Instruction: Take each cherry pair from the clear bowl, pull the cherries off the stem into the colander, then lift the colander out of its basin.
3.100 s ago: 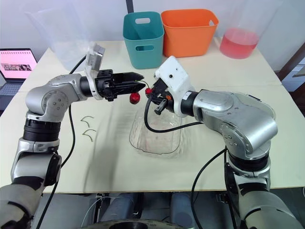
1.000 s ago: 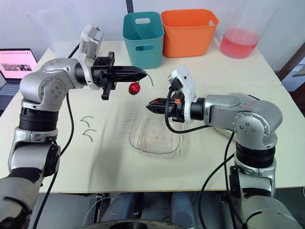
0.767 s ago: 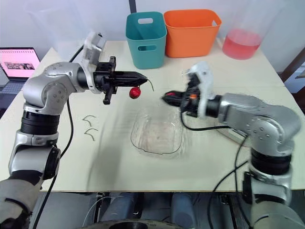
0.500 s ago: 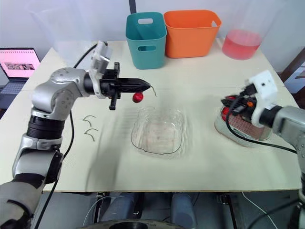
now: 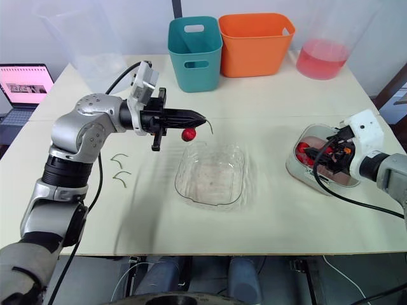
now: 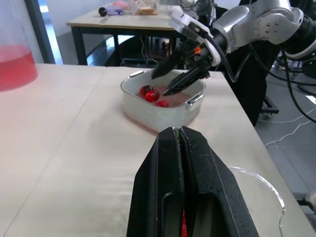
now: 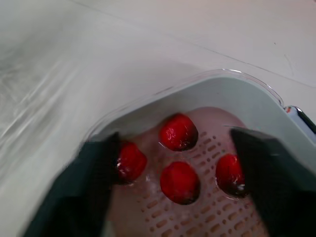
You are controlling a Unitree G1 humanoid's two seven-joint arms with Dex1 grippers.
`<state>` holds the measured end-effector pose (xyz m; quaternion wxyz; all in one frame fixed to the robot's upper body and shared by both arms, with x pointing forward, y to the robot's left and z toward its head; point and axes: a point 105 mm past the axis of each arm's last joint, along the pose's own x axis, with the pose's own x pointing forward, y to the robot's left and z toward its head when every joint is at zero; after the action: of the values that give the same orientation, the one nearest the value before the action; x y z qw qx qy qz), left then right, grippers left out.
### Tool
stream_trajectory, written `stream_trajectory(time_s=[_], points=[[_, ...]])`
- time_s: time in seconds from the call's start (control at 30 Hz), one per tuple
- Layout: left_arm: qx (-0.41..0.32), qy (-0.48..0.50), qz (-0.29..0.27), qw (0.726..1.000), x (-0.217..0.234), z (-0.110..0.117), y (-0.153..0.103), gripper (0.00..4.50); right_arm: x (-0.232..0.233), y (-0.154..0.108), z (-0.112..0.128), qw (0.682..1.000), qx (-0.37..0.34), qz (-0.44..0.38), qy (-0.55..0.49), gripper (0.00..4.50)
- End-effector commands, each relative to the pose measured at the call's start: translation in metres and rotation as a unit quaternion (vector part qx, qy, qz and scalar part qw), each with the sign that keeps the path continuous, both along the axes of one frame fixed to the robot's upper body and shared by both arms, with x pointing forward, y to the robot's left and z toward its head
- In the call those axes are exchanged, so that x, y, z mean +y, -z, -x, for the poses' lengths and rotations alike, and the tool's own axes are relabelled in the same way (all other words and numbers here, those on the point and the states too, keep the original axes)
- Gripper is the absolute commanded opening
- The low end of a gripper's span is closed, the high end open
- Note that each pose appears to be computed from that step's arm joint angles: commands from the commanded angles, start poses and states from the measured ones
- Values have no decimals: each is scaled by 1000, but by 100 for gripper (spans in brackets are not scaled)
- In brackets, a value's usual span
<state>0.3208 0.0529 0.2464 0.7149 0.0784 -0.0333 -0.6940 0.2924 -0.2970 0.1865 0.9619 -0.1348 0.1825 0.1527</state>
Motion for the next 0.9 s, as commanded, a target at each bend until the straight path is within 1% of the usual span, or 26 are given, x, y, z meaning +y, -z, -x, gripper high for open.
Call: stream_trajectory(time_s=[0.03,0.07,0.17,0.23,0.27,0.33,0.4,0.5,0.63,0.73,0.9], points=[[-29,-2,8,1000,4,2,-15,0,0,-26,-2,999,-39,0,-4,418],[-29,-3,8,1000,4,2,-15,0,1,-28,-2,999,-40,-1,-7,418],[-23,-10,19,1000,8,0,-20,0,28,-47,-5,995,-65,-46,-57,418],[-19,-12,31,999,11,-1,-26,0,68,-58,-3,984,-69,-94,-135,418],[-19,-11,36,999,12,0,-30,0,91,-61,0,974,-67,-120,-178,435],[-18,-8,45,999,12,2,-38,0,130,-67,6,951,-58,-171,-252,435],[-18,-4,52,998,12,4,-43,0,155,-68,11,933,-48,-205,-293,435],[-16,4,62,998,9,9,-50,0,196,-59,18,904,-22,-246,-350,435],[-14,4,62,998,8,11,-48,0,229,-55,18,882,-21,-283,-376,435],[-11,3,60,998,9,13,-47,0,244,-51,13,879,-25,-292,-376,435],[-9,0,56,998,10,13,-45,0,256,-53,4,875,-38,-311,-369,435]])
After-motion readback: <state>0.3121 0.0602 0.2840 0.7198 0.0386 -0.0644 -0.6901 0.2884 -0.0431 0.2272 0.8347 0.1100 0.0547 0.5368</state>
